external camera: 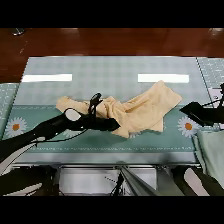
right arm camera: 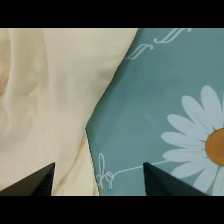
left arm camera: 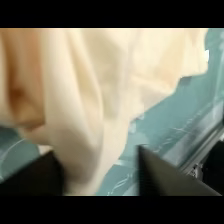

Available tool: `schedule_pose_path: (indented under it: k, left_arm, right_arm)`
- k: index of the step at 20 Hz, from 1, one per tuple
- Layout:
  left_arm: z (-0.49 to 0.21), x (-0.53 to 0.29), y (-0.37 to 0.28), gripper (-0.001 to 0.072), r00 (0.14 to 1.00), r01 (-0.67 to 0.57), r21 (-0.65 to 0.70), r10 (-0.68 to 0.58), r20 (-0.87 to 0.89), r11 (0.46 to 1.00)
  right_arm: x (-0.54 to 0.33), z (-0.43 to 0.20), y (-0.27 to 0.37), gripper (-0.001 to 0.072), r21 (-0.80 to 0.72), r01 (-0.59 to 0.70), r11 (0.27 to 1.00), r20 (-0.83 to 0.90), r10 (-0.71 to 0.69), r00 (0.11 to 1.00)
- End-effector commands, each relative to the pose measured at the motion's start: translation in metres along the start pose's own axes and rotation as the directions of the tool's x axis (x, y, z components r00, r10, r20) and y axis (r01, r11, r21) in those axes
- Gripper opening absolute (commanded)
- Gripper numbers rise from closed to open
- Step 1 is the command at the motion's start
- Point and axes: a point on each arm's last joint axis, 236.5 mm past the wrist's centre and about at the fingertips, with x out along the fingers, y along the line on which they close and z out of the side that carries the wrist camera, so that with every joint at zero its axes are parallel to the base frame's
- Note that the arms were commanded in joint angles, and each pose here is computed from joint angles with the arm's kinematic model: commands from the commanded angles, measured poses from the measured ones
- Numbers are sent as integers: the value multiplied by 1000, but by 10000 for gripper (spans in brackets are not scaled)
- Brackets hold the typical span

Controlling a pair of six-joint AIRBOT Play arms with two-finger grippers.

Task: Fold the shirts.

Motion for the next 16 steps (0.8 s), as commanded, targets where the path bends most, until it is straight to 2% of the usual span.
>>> schedule_pose_path:
  k: [1,6,8,11,16]
  left_arm:
    - [-6,-4,-25,27,986,116,81,-105,-130,990]
    - [46,-69,-23,27,980,197,39,-196,-35,980]
    - [55,-88,-20,28,976,217,25,-217,-14,976]
    - [51,-95,-19,28,971,239,11,-238,-34,971]
    - [50,-93,-21,28,971,238,13,-238,-39,971]
  right_arm:
    - [3,6,-6,624,-3,22,1000,18,-21,1000]
    - [31,8,-22,624,33,37,999,-61,-35,997]
    - [43,15,-17,624,47,0,999,-87,4,996]
    - [63,23,-12,624,80,-57,995,-135,68,989]
    - [88,38,-16,624,120,-68,990,-200,91,976]
